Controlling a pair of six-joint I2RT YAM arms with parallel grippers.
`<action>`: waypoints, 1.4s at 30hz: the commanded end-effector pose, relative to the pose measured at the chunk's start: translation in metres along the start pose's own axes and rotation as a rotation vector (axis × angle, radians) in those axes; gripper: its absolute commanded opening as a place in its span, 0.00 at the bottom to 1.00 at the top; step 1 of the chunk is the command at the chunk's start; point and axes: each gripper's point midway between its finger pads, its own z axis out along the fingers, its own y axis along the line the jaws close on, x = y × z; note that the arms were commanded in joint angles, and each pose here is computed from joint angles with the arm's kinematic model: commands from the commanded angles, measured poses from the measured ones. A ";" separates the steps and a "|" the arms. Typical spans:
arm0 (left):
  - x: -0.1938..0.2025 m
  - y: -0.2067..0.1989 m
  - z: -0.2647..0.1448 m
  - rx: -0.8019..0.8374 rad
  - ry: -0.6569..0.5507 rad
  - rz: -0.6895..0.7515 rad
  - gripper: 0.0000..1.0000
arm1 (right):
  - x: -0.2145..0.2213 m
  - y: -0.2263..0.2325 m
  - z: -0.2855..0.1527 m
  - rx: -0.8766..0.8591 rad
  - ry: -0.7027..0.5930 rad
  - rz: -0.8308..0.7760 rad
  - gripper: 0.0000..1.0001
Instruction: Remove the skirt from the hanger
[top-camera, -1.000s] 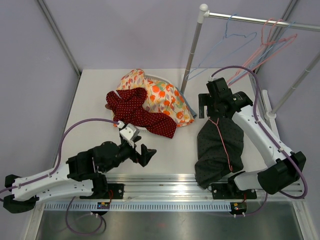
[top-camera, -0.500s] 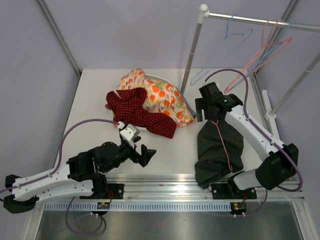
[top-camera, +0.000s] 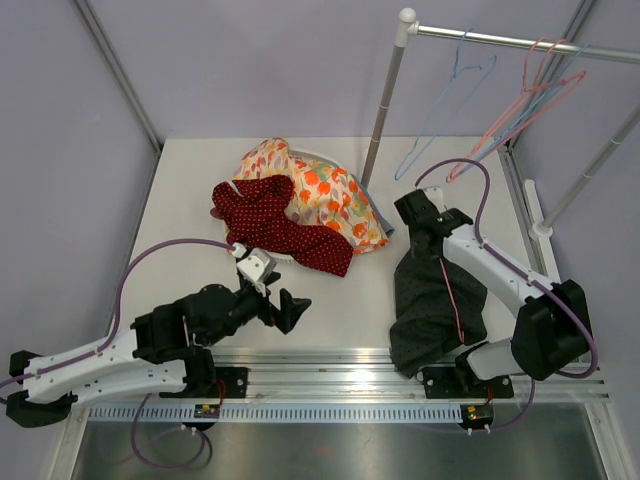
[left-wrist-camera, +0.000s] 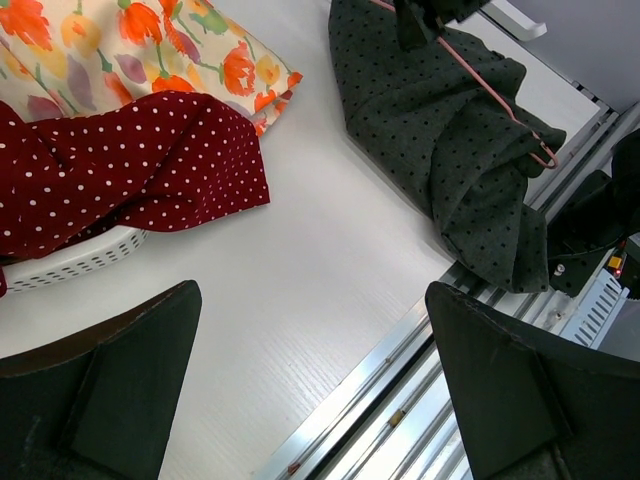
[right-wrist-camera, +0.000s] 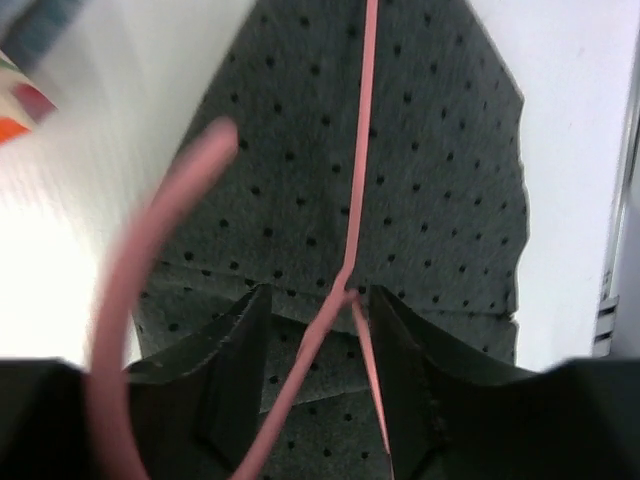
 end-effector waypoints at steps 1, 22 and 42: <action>-0.015 -0.001 0.000 0.000 -0.070 -0.026 0.99 | -0.002 -0.003 -0.003 -0.004 -0.088 0.131 0.49; -0.035 -0.011 0.010 0.005 -0.105 -0.005 0.99 | -0.075 -0.047 -0.139 -0.226 -0.425 0.350 0.00; -0.074 -0.124 0.141 0.485 -0.217 0.057 0.98 | -0.070 -0.031 -0.324 -0.941 -0.540 0.353 0.00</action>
